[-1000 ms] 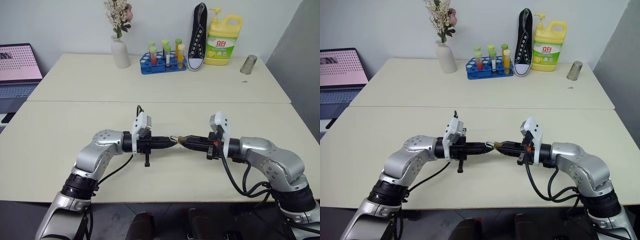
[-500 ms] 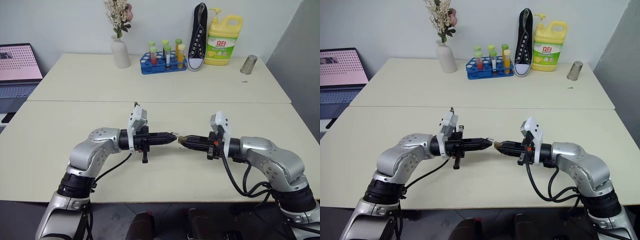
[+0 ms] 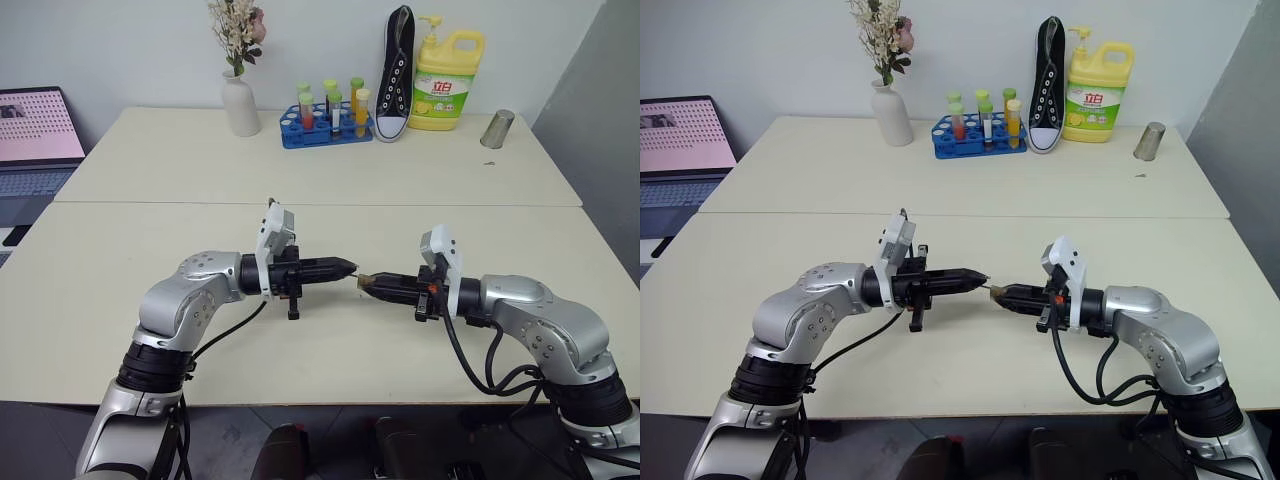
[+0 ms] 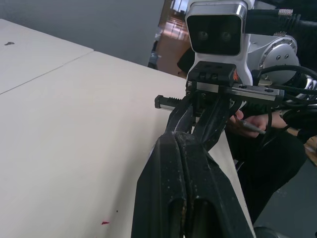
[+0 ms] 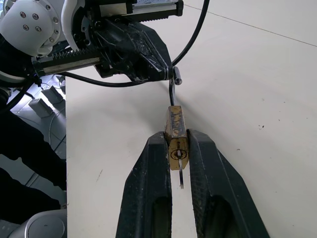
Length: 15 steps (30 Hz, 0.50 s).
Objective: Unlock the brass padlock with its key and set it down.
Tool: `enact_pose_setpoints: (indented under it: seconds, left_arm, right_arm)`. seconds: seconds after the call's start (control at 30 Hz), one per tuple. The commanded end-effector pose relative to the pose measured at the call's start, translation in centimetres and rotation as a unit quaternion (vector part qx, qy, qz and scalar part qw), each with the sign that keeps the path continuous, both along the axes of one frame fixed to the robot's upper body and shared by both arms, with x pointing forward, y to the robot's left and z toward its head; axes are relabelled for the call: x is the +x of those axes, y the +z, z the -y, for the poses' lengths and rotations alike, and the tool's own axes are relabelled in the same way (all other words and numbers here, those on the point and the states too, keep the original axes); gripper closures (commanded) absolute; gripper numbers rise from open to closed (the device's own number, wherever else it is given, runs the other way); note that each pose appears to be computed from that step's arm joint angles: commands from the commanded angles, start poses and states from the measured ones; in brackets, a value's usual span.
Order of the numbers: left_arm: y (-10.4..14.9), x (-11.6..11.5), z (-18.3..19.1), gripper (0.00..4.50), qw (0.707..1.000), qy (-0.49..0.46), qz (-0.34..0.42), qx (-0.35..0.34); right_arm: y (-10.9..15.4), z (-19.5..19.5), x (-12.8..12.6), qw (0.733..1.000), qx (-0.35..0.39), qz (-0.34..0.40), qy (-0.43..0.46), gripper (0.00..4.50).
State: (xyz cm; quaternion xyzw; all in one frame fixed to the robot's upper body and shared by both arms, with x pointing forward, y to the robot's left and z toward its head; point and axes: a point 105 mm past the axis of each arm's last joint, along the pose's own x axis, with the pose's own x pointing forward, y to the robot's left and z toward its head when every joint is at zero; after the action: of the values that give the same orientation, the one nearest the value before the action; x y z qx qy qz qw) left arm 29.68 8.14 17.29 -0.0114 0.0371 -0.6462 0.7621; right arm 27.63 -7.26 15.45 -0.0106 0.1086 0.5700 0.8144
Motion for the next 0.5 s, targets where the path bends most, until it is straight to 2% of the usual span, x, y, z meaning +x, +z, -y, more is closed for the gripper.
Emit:
enact_pose_setpoints:
  seconds: [0.03, 0.2, 0.23, 0.3, 0.5]
  left_arm:
    - [1.8, 0.5, -1.0, 4.50, 0.996, 0.025, 0.087, 0.026]
    - [0.6, 0.5, -2.7, 4.50, 0.964, 0.010, 0.226, 0.142]
    - [0.1, 0.3, -3.0, 4.33, 0.955, -0.002, 0.247, 0.165]
    - [-0.9, -0.1, -3.4, 3.93, 0.943, -0.023, 0.269, 0.193]
    - [-3.1, -1.7, -3.9, 1.95, 0.944, -0.058, 0.254, 0.204]
  right_arm:
    - [0.7, 0.0, -0.1, 1.000, 0.001, 0.017, 0.003, 4.37]
    - [0.2, 0.4, 0.0, 1.000, -0.002, -0.003, -0.005, 4.37]
    - [0.0, 0.4, 0.0, 1.000, -0.004, -0.011, -0.007, 4.37]
    - [-0.3, 0.4, 0.1, 1.000, -0.006, -0.025, -0.009, 4.37]
    - [-2.1, 0.3, 0.3, 0.994, -0.020, -0.105, -0.024, 4.37]
